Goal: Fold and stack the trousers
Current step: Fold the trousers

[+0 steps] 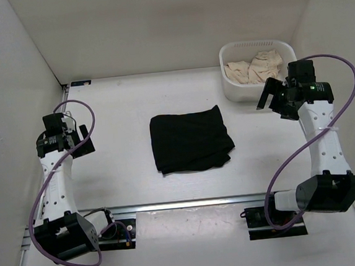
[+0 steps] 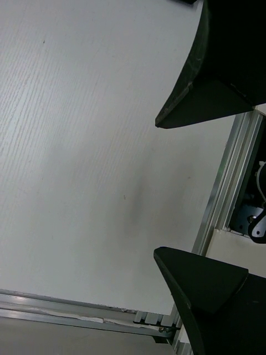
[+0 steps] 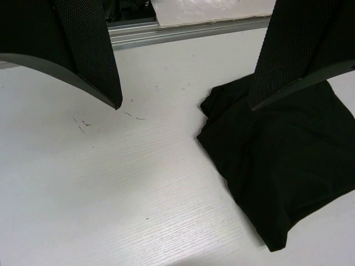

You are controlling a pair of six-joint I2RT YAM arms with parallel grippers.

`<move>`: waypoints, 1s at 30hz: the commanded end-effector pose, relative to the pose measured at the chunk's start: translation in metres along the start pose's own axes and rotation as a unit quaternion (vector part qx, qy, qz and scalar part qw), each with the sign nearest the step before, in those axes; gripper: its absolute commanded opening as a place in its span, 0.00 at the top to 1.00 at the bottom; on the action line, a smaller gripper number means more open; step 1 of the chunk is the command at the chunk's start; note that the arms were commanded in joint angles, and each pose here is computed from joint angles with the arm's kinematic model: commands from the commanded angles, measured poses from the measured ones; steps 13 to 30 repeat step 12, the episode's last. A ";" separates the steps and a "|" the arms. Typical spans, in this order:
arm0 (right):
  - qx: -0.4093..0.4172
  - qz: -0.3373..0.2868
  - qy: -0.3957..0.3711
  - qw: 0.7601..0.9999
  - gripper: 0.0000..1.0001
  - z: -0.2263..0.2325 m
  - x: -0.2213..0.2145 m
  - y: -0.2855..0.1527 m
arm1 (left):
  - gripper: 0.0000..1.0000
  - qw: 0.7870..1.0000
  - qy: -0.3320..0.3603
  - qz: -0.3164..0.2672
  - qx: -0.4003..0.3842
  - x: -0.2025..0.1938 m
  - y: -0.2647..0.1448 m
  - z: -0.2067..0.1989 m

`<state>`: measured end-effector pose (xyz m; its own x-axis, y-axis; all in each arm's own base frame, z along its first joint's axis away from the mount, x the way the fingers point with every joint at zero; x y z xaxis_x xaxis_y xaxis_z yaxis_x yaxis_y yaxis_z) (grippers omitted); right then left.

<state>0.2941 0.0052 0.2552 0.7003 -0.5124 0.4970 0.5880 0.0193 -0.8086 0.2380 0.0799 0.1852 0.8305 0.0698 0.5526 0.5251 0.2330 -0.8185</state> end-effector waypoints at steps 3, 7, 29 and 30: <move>-0.005 -0.002 -0.010 1.000 0.01 -0.005 -0.005 -0.005 | 0.00 0.999 -0.007 -0.037 0.032 0.013 -0.016 0.012; -0.001 0.000 -0.010 1.000 0.01 -0.004 -0.006 -0.005 | 0.00 0.998 -0.009 -0.053 0.042 0.014 -0.025 0.016; 0.012 -0.005 -0.016 1.000 0.01 0.001 -0.003 -0.004 | 0.00 0.997 -0.010 -0.055 0.057 0.013 -0.028 0.020; 0.012 -0.005 -0.016 1.000 0.01 0.001 -0.003 -0.004 | 0.00 0.997 -0.010 -0.055 0.057 0.013 -0.028 0.020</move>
Point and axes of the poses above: each gripper's point midway between its finger pads, its own y axis out along the fingers, its own z axis along the line the jaws close on, x = y × z, the point moved 2 cm from there along -y, back along the fingers, and after that the axes turned 9 degrees about y, right-handed, at the moved point
